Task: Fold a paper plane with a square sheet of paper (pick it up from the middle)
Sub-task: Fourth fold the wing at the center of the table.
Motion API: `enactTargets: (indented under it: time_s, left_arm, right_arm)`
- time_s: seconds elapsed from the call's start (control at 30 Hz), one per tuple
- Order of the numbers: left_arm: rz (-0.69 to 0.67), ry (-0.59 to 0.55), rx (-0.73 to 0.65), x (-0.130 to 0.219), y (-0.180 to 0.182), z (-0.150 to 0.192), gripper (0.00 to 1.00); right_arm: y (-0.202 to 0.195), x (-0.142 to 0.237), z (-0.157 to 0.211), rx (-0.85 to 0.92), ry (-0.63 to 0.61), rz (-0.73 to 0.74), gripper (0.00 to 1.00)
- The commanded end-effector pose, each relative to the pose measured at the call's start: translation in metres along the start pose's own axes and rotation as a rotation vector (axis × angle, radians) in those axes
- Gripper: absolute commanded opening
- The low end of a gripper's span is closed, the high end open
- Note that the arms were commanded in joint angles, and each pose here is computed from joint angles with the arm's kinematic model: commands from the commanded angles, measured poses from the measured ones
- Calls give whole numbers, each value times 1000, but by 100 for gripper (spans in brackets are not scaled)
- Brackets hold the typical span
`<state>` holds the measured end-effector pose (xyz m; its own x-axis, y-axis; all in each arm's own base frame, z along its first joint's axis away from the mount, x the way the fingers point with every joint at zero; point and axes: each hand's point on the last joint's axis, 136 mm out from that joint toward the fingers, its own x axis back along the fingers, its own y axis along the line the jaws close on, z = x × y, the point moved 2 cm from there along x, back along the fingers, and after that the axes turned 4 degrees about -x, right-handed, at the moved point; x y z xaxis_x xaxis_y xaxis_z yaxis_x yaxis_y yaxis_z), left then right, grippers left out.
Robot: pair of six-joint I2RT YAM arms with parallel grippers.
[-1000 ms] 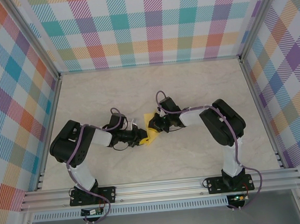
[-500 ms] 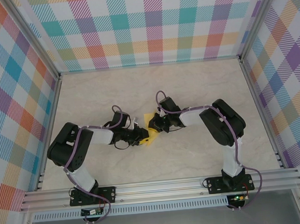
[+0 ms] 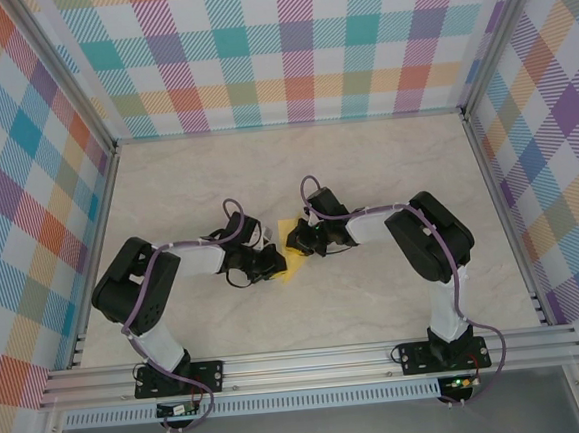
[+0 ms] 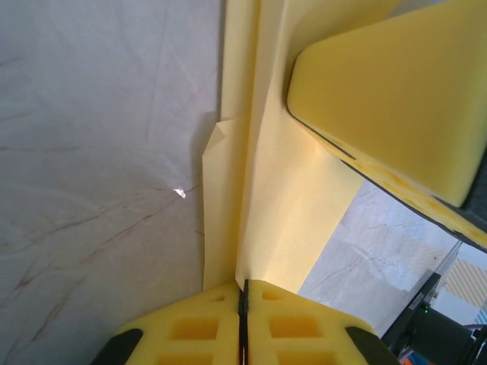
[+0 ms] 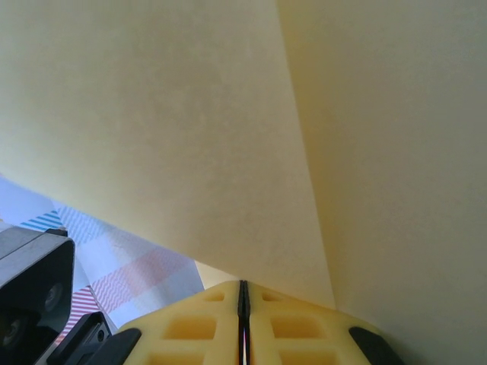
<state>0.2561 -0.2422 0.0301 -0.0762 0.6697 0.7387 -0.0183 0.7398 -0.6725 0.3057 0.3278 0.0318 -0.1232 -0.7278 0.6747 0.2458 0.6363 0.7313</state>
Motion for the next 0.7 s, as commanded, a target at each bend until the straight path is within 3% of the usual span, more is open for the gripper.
enactTargets:
  time_s: [0.0,0.1,0.43,0.67]
  left_arm:
    - [-204,63,97,-2,50,31,6]
    - [-231,41,113,2,55,33,6]
    - [-243,29,104,7,52,33,20]
    - [-237,25,91,11,49,37,20]
  right_arm:
    - [-35,-7,4,-38,25,114,10]
    - [-35,-9,5,-38,35,110,10]
    - [-34,-10,4,-42,38,119,10]
    - [-34,-10,4,-43,39,121,10]
